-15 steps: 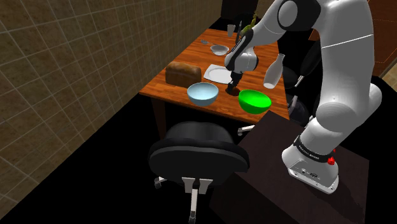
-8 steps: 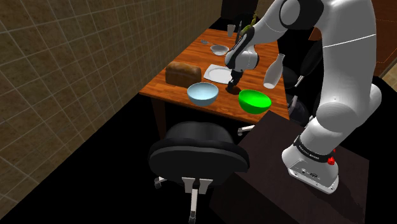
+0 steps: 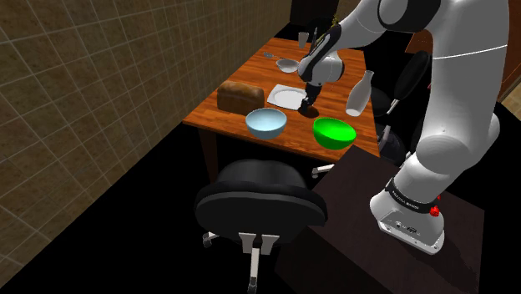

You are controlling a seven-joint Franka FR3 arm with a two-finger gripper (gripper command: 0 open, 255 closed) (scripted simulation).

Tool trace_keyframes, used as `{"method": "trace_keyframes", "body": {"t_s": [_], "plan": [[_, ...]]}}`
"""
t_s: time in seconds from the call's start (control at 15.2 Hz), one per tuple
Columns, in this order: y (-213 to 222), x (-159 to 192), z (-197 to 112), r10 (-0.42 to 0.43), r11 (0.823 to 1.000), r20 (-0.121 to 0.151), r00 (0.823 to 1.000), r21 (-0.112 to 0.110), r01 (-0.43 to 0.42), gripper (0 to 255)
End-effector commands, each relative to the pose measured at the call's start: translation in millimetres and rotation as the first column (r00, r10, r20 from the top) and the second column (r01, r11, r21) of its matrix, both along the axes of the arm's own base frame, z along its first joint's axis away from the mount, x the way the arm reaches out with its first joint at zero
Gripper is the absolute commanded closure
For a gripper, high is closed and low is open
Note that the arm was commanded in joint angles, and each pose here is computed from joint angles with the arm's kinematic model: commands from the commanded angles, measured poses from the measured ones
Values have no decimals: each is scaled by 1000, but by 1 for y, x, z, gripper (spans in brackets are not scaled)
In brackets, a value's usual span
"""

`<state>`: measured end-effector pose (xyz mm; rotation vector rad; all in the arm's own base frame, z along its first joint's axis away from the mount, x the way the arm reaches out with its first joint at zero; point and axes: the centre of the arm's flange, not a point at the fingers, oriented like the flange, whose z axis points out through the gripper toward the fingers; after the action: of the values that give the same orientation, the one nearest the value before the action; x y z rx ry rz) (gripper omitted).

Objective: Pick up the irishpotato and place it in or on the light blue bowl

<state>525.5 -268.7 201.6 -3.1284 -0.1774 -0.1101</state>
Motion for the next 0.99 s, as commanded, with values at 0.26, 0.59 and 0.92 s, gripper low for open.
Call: {"method": "trace_keyframes", "body": {"t_s": [0.26,0.59,0.92], "plan": [[1,1,31,0,1000,0,1000,0,0,255],[1,1,58,0,1000,0,1000,0,0,255],[1,1,84,0,1000,0,1000,0,0,255]]}}
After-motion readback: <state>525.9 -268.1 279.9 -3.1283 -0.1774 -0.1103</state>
